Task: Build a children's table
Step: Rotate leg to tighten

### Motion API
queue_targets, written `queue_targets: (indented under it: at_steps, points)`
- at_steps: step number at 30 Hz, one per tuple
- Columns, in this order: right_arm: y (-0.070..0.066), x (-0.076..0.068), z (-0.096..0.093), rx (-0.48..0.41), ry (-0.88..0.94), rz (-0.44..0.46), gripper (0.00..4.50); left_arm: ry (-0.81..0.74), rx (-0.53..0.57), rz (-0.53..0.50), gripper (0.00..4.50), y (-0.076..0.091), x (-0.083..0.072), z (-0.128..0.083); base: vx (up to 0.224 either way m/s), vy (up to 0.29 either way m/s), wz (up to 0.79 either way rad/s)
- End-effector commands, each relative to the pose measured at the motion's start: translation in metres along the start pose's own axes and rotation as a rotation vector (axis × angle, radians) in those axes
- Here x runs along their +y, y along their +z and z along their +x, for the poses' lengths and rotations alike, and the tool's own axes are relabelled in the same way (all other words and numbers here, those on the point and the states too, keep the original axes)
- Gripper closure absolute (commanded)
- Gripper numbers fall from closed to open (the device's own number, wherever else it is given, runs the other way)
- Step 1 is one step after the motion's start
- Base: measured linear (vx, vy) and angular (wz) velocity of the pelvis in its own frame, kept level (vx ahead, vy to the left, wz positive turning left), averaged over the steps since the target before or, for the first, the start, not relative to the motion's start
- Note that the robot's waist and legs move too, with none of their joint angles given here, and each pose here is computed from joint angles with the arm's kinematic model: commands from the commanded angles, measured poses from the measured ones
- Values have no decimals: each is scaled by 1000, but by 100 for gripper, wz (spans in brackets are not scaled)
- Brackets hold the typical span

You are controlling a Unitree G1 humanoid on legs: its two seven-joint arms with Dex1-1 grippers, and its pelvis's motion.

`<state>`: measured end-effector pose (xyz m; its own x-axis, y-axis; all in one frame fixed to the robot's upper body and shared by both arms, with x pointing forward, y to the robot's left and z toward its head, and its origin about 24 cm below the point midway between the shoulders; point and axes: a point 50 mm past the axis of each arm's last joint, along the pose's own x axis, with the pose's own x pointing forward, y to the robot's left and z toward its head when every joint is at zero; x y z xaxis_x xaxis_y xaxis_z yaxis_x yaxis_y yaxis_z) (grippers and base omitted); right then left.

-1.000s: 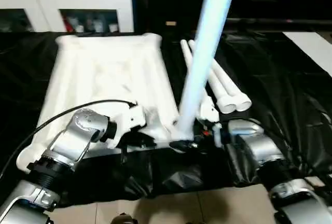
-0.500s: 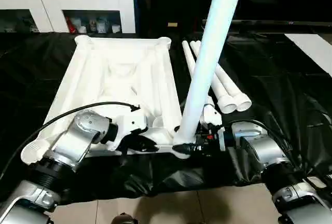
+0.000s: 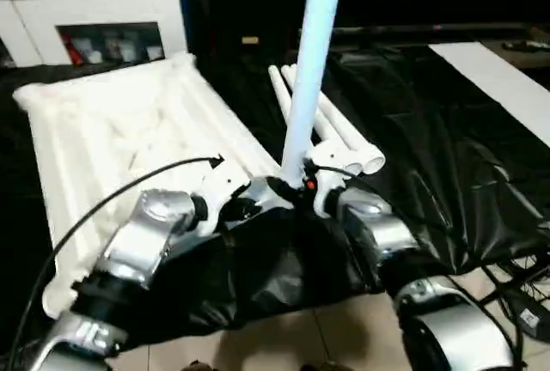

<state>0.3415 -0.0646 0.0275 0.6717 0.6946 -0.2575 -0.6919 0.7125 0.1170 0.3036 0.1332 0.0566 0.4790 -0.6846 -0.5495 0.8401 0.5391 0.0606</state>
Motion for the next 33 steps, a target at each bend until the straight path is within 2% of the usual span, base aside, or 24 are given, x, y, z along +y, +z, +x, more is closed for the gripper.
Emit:
queue_targets:
  at_steps: [1, 4, 9, 11, 14, 16, 17, 22, 28, 31, 33]
  points:
    - [-20, 11, 4, 107, 31, 4, 63, -75, -104, 74, 450, 27, -12, 4, 0, 0, 0]
    - [-15, 6, 0, 84, 66, -38, 58, -97, -102, 84, 450, 26, -12, 3, 0, 0, 0]
    - [-10, 5, -17, 62, 308, -133, 58, -207, -106, 140, 450, 23, -10, -3, 0, 0, 0]
    - [-10, 4, -18, 62, 324, -136, 58, -216, -106, 144, 450, 22, -10, -3, 0, 0, 0]
    - [-10, 4, -34, 74, 486, -144, 58, -293, -88, 166, 450, 19, -7, -8, 0, 0, 0]
    - [-10, 3, -35, 78, 503, -146, 58, -299, -82, 169, 450, 18, -7, -8, 0, 0, 0]
    - [-10, 3, -40, 90, 549, -151, 85, -315, -67, 177, 450, 16, -4, -10, 0, 0, 0]
    - [-12, 4, -54, 153, 695, -175, 120, -380, 2, 187, 450, 6, 5, -17, 0, 0, 0]
    - [-13, 10, -56, 170, 748, -170, 166, -384, 13, 193, 450, 5, 9, -19, 0, 0, 0]
    - [-14, 12, -54, 167, 742, -164, 170, -383, 11, 193, 450, 4, 10, -19, 0, 0, 0]
    - [-16, 13, -48, 149, 677, -147, 172, -377, -6, 187, 450, 5, 10, -19, 0, 0, 0]
